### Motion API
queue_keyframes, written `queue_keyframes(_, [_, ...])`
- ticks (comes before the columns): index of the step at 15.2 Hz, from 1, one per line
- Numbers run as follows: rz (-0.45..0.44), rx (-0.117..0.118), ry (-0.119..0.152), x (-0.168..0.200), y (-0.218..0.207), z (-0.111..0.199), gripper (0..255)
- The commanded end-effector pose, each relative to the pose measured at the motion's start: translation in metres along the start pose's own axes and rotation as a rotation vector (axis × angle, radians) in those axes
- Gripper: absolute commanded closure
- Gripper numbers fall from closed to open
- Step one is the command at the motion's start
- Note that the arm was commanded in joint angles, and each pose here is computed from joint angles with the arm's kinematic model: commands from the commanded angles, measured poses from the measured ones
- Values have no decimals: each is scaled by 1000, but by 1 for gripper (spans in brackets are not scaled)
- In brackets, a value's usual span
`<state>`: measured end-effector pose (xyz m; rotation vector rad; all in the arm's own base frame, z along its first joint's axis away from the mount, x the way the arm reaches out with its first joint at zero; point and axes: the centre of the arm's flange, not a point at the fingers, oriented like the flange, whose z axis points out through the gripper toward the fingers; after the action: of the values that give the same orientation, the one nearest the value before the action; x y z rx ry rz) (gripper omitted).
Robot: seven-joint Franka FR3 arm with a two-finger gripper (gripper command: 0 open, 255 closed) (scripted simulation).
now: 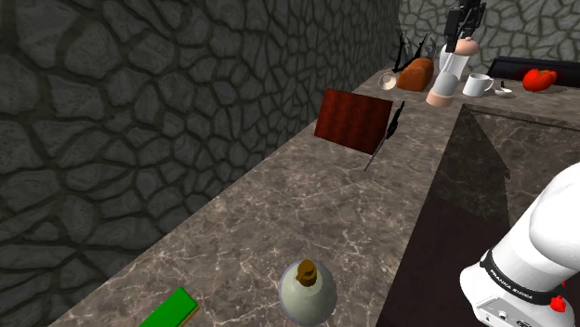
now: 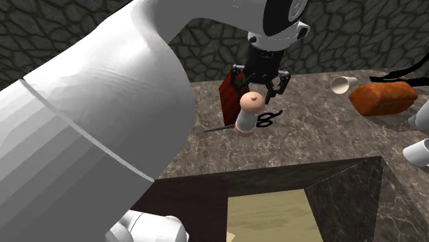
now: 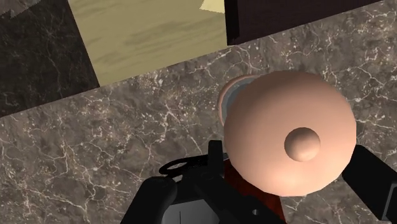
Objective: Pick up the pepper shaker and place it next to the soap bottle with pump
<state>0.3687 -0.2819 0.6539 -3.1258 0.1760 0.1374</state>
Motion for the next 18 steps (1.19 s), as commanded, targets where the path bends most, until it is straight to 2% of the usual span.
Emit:
queue_keyframes(1, [1, 0, 0, -9, -24, -2, 255])
queue_keyframes(18, [1, 0, 0, -95, -231, 6, 255])
